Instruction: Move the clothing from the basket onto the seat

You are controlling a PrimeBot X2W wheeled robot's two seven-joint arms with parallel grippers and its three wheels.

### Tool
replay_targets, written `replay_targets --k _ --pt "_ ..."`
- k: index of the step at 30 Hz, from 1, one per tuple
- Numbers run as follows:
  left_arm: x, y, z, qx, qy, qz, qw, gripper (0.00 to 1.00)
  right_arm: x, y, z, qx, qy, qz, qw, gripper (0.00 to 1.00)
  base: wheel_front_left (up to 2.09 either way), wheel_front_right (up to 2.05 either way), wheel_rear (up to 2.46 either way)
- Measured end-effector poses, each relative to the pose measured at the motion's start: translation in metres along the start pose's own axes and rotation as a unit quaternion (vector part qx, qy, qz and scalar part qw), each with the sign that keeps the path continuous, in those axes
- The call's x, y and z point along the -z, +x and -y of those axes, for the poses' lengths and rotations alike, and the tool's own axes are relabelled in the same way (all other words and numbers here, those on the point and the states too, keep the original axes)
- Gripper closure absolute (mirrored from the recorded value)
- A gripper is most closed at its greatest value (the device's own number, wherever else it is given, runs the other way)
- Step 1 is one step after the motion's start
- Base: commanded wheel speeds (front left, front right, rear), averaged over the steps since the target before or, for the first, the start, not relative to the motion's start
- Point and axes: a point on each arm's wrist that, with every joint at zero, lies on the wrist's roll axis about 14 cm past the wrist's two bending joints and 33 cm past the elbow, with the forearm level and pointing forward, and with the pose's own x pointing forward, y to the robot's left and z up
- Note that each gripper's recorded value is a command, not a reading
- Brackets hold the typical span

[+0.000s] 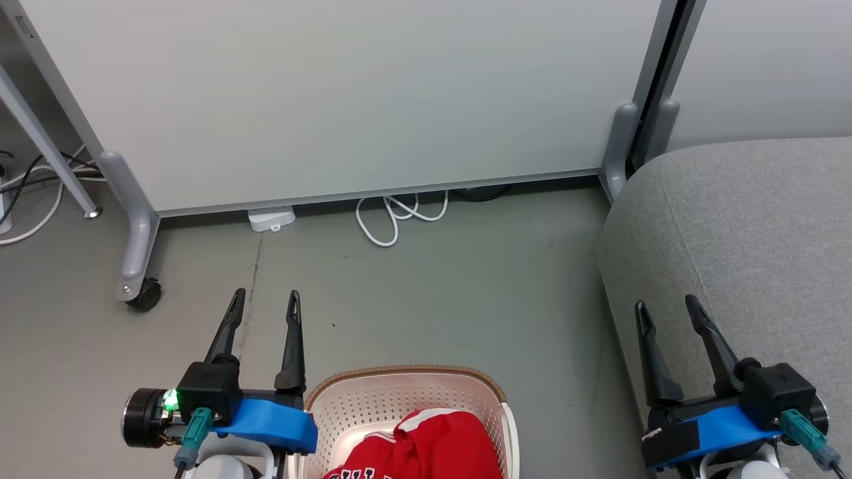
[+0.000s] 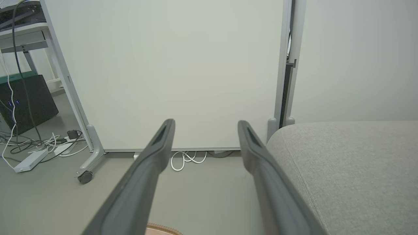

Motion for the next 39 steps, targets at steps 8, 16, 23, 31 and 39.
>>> replay_targets --k 8,16,23,31,39 --pt "0.003 0.001 0.0 0.001 -0.001 -0.004 1.0 0.0 0.002 -0.001 0.001 0.002 0.0 -0.003 1.0 0.0 0.0 0.0 0.0" --pt "0.014 0.001 0.006 0.01 -0.004 -0.021 1.0 0.0 0.007 -0.001 0.004 0.005 0.002 -0.01 1.0 0.0 0.0 0.0 0.0" --pt "0.031 0.009 0.014 0.028 -0.007 -0.046 0.998 0.0 0.015 0.004 0.005 0.007 0.003 -0.02 1.0 0.0 0.0 0.0 0.0" --pt "0.067 0.027 0.035 0.078 0.003 -0.099 0.992 0.0 0.024 0.022 0.009 0.007 0.002 -0.026 1.0 0.0 0.0 0.0 0.0" --pt "0.126 0.048 0.05 0.142 0.037 -0.18 0.973 0.0 0.045 0.048 0.019 0.013 0.0 -0.042 0.999 0.0 0.0 0.0 0.0"
